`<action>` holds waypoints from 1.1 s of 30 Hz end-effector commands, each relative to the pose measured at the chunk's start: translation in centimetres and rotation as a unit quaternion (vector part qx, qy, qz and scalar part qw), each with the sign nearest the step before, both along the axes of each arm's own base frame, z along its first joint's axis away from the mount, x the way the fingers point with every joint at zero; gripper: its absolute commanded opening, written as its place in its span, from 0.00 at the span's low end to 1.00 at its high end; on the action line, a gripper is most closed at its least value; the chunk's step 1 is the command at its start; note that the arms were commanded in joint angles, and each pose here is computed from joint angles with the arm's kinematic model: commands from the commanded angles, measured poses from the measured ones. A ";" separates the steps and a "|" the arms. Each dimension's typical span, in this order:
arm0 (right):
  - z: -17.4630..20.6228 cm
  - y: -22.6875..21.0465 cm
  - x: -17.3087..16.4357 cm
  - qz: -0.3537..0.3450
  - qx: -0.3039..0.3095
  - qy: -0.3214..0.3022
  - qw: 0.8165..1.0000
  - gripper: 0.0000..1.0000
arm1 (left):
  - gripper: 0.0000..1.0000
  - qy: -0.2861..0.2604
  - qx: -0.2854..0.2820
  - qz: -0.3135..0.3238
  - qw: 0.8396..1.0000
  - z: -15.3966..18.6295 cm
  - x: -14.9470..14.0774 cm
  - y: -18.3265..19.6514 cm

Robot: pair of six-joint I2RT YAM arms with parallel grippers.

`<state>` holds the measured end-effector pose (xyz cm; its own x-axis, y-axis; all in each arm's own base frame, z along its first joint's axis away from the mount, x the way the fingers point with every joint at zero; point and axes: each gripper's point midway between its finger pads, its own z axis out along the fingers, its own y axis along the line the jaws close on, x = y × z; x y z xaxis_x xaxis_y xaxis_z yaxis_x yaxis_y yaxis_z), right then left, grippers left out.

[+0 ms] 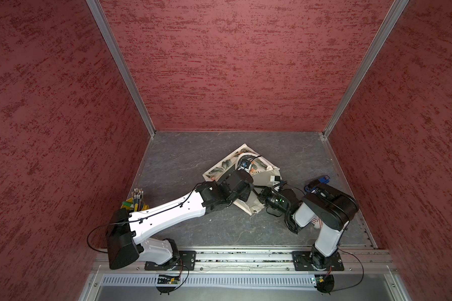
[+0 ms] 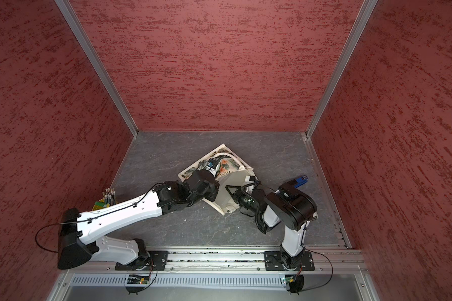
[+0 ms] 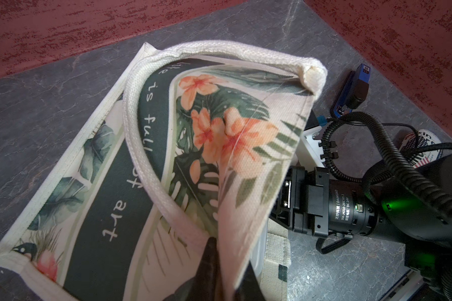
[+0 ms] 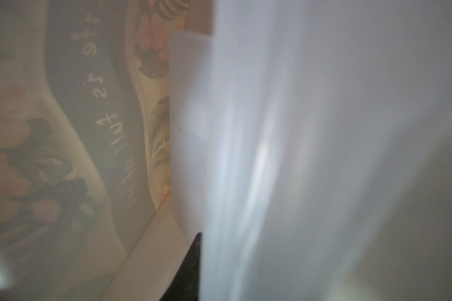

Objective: Take out the pencil case from the canvas bag
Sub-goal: Pick up the pencil case from the canvas bag.

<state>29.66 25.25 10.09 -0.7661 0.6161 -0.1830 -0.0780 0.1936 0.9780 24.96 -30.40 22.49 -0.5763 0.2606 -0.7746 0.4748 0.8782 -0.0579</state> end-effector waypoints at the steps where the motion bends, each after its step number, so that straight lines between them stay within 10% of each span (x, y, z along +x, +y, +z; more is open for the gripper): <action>1: 3.0 0.1 -0.5 0.010 0.013 -0.058 0.998 0.27 | 0.00 -0.025 -0.042 0.008 0.999 2.8 0.9 -1.4; 33: 6.2 -5.4 -7.1 0.014 -0.096 -0.097 0.991 0.25 | 0.00 -0.017 -0.048 0.137 0.989 3.4 6.0 7.2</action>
<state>21.85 20.59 16.99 -0.7260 0.5267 -0.4421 -0.3122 0.3204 0.8944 30.47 -24.10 23.89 -0.6276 0.0917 -0.7731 0.2498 0.9642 -0.0885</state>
